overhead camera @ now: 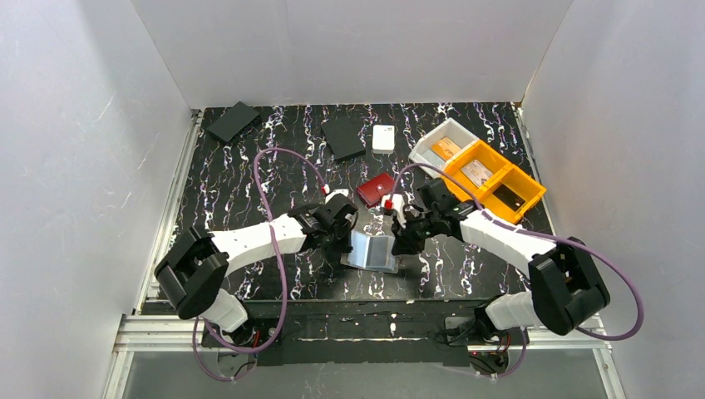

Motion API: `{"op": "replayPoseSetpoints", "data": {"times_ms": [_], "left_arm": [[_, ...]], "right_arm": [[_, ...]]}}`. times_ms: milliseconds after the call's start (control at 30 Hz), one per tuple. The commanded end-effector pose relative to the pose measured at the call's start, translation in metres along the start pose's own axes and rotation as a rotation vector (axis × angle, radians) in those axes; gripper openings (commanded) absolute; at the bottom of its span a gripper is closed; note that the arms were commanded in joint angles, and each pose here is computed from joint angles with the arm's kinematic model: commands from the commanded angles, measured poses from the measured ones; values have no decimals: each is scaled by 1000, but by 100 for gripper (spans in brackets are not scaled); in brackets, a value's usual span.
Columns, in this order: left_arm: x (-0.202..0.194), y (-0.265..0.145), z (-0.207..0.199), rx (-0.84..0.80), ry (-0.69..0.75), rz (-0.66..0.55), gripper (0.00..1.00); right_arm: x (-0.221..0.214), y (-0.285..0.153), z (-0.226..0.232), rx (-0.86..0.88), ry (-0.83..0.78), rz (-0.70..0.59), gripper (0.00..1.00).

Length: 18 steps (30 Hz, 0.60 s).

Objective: Take the credit cards out of the card holder
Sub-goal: Remove the credit card from the card holder.

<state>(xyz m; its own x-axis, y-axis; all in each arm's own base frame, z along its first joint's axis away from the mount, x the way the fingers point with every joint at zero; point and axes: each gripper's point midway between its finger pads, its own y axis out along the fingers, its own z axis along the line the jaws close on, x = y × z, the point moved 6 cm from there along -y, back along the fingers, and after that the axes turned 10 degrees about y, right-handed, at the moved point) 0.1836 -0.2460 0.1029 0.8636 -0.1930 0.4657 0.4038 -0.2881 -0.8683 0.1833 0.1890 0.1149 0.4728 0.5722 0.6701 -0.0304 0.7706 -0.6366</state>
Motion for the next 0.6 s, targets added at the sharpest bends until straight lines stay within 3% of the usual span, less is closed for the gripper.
{"op": "replayPoseSetpoints", "data": {"times_ms": [0, 367, 567], "left_arm": [[1, -7, 1, -29, 54, 21, 20], [1, -1, 8, 9, 125, 61, 19], [7, -5, 5, -45, 166, -13, 24]], "right_arm": [[15, 8, -9, -98, -85, 56, 15], [14, 25, -15, -136, -70, 128, 12], [13, 26, -18, -164, -54, 132, 13]]}}
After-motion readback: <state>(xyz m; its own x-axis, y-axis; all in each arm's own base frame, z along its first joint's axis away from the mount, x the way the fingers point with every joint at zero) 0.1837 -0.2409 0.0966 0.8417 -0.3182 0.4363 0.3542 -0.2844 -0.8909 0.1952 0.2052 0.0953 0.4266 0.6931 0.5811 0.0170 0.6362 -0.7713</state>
